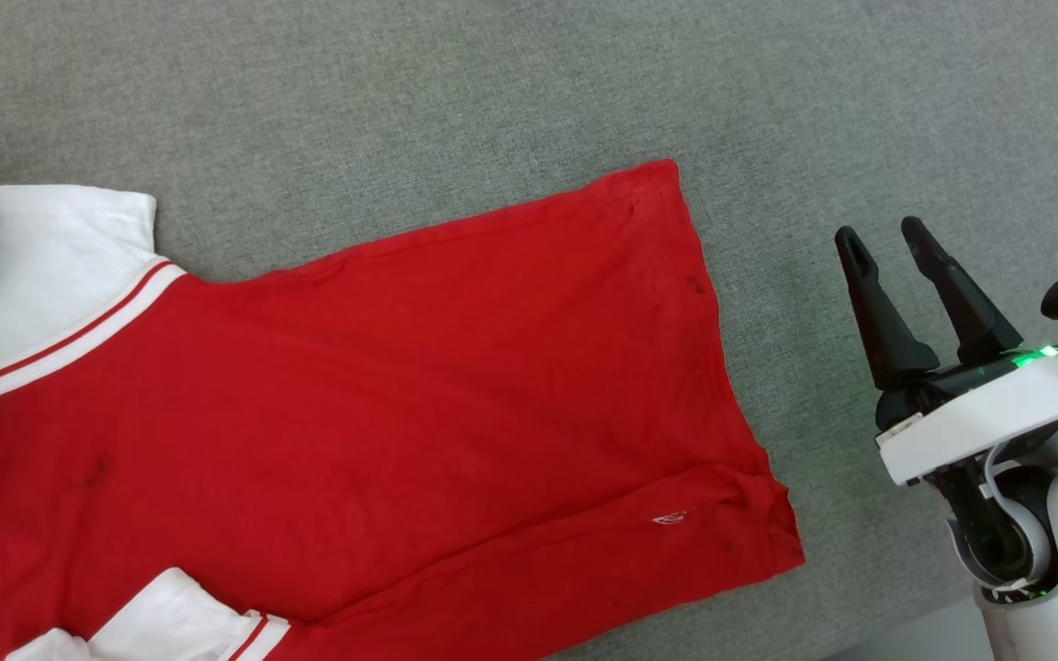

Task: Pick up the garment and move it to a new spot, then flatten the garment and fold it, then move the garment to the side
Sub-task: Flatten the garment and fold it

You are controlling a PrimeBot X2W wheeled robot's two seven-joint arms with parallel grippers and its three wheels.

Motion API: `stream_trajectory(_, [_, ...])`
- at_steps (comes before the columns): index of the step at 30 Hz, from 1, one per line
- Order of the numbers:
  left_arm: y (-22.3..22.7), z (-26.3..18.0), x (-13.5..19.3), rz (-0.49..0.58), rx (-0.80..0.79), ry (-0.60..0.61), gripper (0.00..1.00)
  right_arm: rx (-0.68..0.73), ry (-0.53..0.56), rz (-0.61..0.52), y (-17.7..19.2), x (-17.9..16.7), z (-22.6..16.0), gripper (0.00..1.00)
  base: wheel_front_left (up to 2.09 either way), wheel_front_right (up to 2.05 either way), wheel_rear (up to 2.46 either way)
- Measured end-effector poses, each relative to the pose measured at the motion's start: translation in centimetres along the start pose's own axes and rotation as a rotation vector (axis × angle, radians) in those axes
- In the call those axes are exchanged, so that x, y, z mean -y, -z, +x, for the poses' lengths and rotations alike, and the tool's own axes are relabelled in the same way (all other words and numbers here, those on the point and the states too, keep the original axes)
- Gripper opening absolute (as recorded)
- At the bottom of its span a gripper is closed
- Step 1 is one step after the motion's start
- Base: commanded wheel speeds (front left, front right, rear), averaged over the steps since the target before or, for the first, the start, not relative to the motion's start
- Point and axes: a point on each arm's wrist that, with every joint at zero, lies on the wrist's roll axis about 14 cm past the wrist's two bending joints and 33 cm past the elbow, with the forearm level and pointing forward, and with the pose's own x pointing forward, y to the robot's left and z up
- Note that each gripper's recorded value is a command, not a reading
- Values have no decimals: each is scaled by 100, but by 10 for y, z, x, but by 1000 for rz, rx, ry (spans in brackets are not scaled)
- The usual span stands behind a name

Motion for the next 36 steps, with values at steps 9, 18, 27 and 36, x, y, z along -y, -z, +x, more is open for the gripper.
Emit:
stream_trajectory(9, [9, -6, 21, -19, 20, 48, 0, -3, -25, 19, -8, -1, 1, 100, 0, 0, 0])
stream_trajectory(18, [-4, -35, 26, 3, 168, 53, 0, -232, -99, 54, 14, -14, 21, 100, 0, 0, 0])
stream_trajectory(27, [-36, -81, 30, 89, 372, 44, 0, -540, -195, 24, 50, -43, 52, 100, 0, 0, 0])
stream_trajectory(36, [-33, -87, 22, 103, 402, 28, 0, -703, -261, -32, 76, -74, 85, 100, 0, 0, 0])
